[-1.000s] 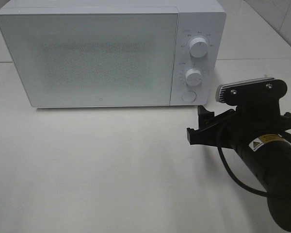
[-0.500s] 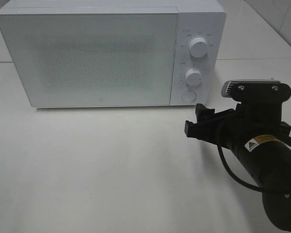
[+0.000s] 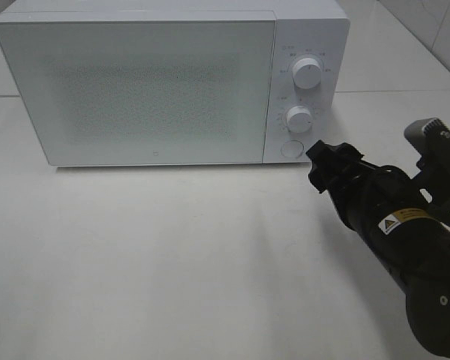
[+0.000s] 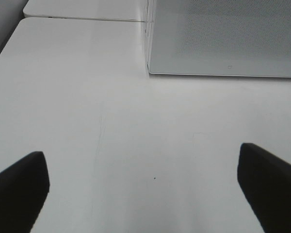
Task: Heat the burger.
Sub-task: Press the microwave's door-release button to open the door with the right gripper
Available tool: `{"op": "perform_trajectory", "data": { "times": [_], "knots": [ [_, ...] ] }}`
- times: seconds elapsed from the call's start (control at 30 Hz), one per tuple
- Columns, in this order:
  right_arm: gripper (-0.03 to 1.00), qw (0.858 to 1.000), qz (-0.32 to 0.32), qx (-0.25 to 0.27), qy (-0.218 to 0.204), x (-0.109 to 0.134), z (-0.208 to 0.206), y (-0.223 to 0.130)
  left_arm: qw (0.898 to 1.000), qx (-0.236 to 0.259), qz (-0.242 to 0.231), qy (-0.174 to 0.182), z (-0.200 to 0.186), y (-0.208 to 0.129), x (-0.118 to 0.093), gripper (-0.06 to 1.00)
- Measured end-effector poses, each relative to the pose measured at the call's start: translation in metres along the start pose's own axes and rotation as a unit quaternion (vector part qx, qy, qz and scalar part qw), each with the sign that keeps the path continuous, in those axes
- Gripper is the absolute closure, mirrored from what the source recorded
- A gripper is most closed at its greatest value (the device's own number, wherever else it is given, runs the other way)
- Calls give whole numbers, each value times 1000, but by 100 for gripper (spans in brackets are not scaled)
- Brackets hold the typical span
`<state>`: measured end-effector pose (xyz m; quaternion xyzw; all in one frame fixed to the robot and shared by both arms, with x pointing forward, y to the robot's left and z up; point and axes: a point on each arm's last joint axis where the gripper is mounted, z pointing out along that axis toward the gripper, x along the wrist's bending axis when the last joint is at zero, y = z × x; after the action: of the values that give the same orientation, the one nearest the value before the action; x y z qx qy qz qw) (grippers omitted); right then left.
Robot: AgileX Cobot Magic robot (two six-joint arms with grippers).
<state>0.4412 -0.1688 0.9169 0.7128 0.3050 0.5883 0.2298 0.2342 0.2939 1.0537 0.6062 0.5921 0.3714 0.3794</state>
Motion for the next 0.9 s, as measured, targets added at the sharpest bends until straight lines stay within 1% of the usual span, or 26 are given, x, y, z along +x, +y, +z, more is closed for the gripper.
{"op": "perform_trajectory", "data": {
  "times": [0.03, 0.07, 0.1, 0.13, 0.17, 0.2, 0.23, 0.27, 0.3, 0.33, 0.37, 0.4, 0.43, 0.47, 0.5, 0.53, 0.57, 0.6, 0.63, 0.7, 0.83, 0.9],
  "knots": [
    [29, 999, 52, 1, -1, 0, 0, 0, 1000, 0, 0, 0, 0, 0, 0, -3],
    [29, 999, 52, 1, -1, 0, 0, 0, 1000, 0, 0, 0, 0, 0, 0, -3],
    [30, 997, 80, 2, -2, 0, 0, 0, 1000, 0, 0, 0, 0, 0, 0, -3],
    [34, 991, 132, 7, -6, -1, 0, -1, 1000, 0, 0, 0, 0, 0, 0, -3],
    [34, 991, 132, 7, -6, -1, 0, -1, 1000, 0, 0, 0, 0, 0, 0, -3],
    [35, 988, 152, 10, -9, -1, 0, -2, 1000, 0, 0, 0, 0, 0, 0, -3],
    [40, 981, 195, 16, -16, -2, 0, -3, 1000, 0, 0, 0, 0, 0, 0, -3],
    [40, 981, 195, 16, -16, -2, 0, -3, 1000, 0, 0, 0, 0, 0, 0, -3],
    [43, 976, 217, 20, -21, -3, 0, -4, 1000, 0, 0, 0, 0, 0, 0, -3],
    [49, 965, 258, 25, -28, -4, 0, -6, 1000, 0, 0, 0, 0, 0, 0, -3],
    [49, 965, 258, 25, -28, -4, 0, -6, 1000, 0, 0, 0, 0, 0, 0, -3],
    [58, 957, 287, 29, -35, -5, 0, -7, 1000, 0, 0, 0, 0, 0, 0, -3],
    [58, 957, 287, 29, -35, -5, 0, -7, 1000, 0, 0, 0, 0, 0, 0, -3],
    [63, 953, 299, 31, -40, -5, 0, -8, 1000, 0, 0, 0, 0, 0, 0, -3],
    [72, 946, 317, 34, -51, -7, -1, -9, 1000, 0, 0, 0, 0, 0, 0, -3],
    [72, 946, 317, 34, -51, -7, -1, -9, 1000, 0, 0, 0, 0, 0, 0, -3],
    [77, 943, 325, 34, -58, -8, -1, -9, 1000, 0, 0, 0, 0, 0, 0, -3],
    [85, 939, 336, 32, -65, -9, -1, -9, 1000, 0, 0, 0, 0, 0, 0, -3],
    [85, 939, 336, 32, -65, -9, -1, -9, 1000, 0, 0, 0, 0, 0, 0, -3],
    [95, 938, 339, 34, -69, -9, -1, -10, 1000, 0, 0, 0, 0, 0, 0, -3],
    [95, 936, 343, 36, -69, -7, 1, -11, 1000, 0, 0, 0, 0, 0, 0, -3],
    [95, 934, 348, 39, -64, -2, 5, -11, 1000, 0, 0, 0, 0, 0, 0, -3]
  ]
}}
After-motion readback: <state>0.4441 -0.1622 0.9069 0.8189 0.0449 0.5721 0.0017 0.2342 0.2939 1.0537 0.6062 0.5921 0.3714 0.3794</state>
